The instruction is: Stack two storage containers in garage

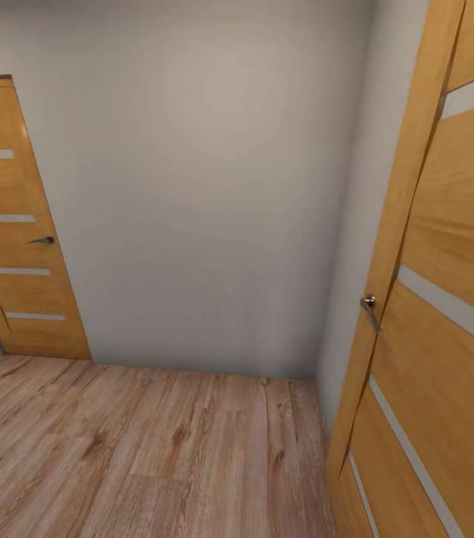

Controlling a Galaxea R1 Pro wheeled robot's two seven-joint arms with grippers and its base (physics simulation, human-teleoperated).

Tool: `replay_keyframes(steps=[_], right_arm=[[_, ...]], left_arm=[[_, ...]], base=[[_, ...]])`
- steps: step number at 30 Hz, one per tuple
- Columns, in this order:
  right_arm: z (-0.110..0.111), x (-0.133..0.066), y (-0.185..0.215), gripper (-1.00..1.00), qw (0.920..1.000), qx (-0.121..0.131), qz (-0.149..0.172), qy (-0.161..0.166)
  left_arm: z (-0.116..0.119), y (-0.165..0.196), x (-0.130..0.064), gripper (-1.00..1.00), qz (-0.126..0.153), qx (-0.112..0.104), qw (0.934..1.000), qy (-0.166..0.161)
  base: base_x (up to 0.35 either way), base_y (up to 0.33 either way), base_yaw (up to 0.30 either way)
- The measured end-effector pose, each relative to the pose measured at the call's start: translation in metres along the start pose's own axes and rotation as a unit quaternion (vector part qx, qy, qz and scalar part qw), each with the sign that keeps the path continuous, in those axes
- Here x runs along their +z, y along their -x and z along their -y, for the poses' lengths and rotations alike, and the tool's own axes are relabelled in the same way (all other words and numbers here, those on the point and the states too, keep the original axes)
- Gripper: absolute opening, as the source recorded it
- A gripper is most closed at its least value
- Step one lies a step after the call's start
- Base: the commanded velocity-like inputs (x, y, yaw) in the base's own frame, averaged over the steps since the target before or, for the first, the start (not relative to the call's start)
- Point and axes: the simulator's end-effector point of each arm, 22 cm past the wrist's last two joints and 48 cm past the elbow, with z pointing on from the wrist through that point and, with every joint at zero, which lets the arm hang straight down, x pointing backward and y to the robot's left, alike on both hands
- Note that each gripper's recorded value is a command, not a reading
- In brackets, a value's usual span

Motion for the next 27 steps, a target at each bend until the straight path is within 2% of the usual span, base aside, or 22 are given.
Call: replay_keyframes(steps=[6, 27], right_arm=[[0.0, -0.0002, -0.0001, 1.0, 1.0, 0.0, 0.0, 0.0], [-0.0003, -0.0002, 0.0, 1.0, 1.0, 0.0, 0.0, -0.001]], left_arm=[[-0.0002, -0.0002, -0.0002, 1.0, 0.0, 0.0, 1.0, 0.0], [-0.0003, -0.0005, -0.0002, 1.0, -0.001, 0.001, 1.0, 0.0]], base=[[0.208, 0.0, 0.0], [0.319, 0.0, 0.004]])
